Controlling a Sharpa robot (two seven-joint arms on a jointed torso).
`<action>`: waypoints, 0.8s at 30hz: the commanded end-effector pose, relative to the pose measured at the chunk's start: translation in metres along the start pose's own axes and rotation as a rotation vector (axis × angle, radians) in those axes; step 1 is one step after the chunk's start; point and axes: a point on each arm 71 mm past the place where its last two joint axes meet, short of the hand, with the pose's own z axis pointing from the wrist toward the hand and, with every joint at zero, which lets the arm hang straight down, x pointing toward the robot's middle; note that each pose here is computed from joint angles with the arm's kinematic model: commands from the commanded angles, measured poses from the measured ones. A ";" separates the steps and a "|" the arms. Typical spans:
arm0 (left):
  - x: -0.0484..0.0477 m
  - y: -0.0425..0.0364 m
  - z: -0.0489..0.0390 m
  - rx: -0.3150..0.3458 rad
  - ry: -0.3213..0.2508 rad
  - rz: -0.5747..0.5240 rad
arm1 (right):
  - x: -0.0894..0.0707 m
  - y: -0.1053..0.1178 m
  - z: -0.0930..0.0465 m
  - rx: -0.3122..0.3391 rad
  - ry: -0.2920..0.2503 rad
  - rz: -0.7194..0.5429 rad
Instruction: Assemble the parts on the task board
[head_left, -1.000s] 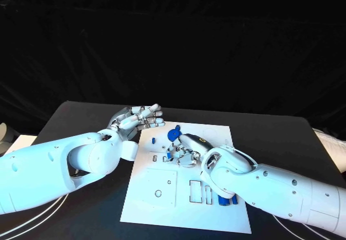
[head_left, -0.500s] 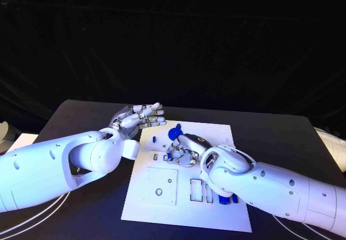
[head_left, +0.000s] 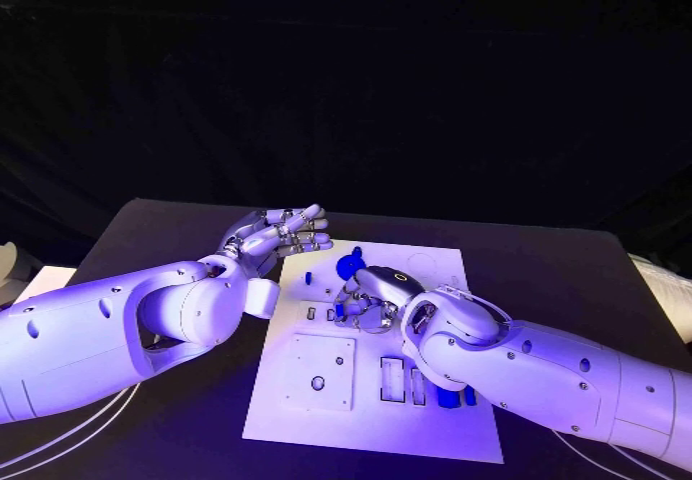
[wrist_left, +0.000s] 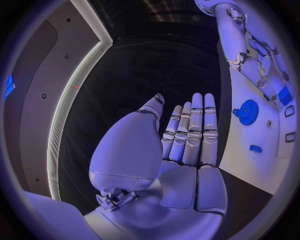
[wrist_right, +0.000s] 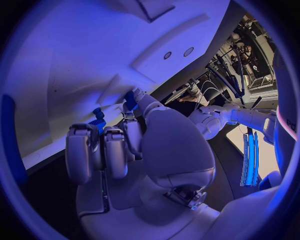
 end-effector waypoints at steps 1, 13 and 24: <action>0.0033 -0.0009 0.0001 0.009 0.023 -0.011 | 0.014 -0.010 -0.004 0.059 0.109 -0.073; 0.0031 -0.0010 -0.0001 0.009 0.022 -0.011 | 0.014 -0.008 -0.005 0.075 0.108 -0.103; 0.0024 -0.0010 0.0000 0.008 0.022 -0.011 | 0.010 -0.007 -0.005 0.083 0.053 -0.093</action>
